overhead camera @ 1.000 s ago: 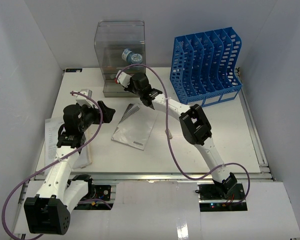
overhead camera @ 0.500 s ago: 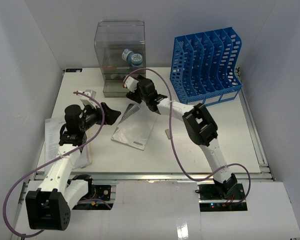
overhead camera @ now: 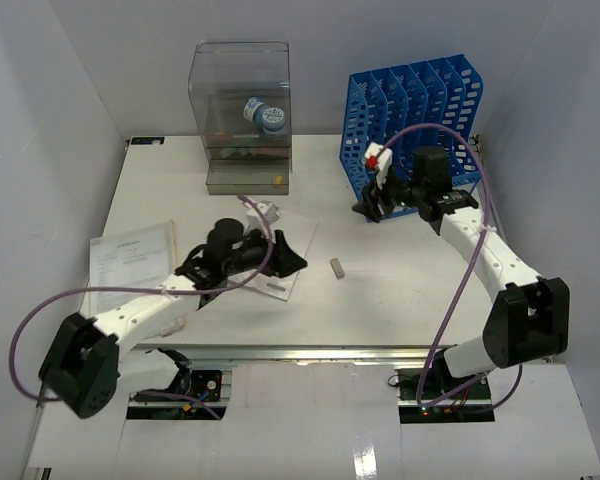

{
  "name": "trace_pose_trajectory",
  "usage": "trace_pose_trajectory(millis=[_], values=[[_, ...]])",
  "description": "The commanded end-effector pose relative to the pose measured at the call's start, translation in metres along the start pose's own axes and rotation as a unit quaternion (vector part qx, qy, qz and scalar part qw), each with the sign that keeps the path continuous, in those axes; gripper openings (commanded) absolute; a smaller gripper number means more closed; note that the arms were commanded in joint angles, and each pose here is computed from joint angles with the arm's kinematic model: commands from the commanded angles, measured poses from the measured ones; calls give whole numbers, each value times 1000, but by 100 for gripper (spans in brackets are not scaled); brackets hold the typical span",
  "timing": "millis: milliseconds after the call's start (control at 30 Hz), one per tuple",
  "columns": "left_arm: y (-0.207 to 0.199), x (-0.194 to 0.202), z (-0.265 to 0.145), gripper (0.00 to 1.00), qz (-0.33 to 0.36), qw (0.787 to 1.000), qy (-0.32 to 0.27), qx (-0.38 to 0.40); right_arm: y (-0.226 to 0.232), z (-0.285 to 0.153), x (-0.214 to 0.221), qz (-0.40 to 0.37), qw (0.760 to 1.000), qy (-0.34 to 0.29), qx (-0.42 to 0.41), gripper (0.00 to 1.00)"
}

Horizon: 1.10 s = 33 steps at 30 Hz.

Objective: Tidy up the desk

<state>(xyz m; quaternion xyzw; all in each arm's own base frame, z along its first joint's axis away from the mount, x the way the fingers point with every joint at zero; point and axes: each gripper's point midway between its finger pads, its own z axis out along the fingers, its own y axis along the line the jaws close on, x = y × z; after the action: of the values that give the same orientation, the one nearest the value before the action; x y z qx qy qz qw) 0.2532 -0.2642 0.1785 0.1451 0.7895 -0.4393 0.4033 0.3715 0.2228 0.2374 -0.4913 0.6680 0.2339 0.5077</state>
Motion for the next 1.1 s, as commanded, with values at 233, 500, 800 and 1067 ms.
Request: trace_pose_trajectory(millis=[233,500,800,1067], values=[[5,64,130,61,-42,942,109,-314,39,-91,110,172,976,74,114,94],[28,88,143,79,-62,874,117,-468,25,-123,106,182,969,31,164,95],[47,107,163,70,-50,848,134,-510,25,-129,103,185,969,19,165,95],[59,113,160,40,-52,835,138,-530,25,-129,104,187,968,19,165,95]])
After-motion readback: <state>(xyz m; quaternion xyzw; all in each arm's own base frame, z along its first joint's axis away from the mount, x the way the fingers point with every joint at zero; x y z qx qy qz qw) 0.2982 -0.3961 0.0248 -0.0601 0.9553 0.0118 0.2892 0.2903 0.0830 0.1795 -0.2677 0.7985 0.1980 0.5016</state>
